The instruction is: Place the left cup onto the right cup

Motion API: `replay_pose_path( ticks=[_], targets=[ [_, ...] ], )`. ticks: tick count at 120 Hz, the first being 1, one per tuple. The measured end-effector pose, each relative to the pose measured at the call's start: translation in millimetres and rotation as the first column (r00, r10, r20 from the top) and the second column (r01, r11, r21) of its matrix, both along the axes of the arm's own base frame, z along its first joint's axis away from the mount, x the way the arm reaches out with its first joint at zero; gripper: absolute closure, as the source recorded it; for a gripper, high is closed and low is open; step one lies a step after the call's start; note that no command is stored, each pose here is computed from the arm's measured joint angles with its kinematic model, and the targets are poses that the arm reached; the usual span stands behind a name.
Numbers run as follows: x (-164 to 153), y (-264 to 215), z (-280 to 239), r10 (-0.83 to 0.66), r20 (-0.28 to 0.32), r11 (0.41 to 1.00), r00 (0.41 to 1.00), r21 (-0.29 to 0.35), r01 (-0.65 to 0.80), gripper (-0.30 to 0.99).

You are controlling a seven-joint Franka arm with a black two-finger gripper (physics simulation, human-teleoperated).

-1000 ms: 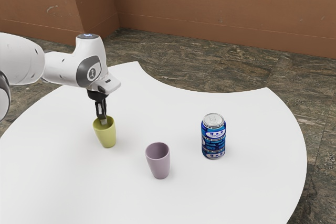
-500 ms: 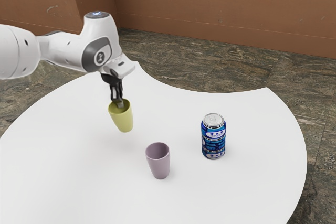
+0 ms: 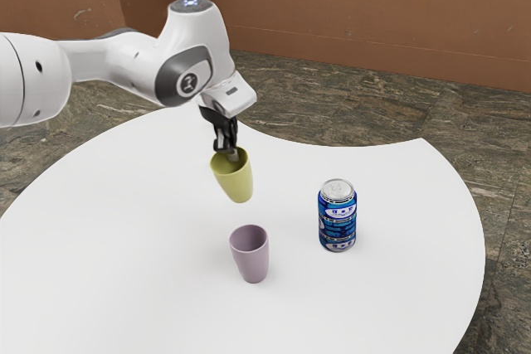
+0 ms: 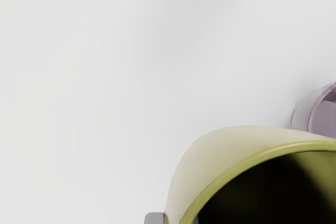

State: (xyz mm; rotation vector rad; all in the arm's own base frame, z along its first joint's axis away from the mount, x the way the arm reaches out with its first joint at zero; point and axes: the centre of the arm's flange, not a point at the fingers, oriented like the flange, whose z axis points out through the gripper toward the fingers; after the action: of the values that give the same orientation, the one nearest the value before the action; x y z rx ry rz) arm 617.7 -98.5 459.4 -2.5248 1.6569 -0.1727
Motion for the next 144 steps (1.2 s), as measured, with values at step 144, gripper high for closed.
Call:
replay_pose_path(
  ticks=[144],
  targets=[
    [-30, -55, -27, 0.046, -0.203, 0.999, 0.978, 0.001, -0.046, 0.79]
  ],
)
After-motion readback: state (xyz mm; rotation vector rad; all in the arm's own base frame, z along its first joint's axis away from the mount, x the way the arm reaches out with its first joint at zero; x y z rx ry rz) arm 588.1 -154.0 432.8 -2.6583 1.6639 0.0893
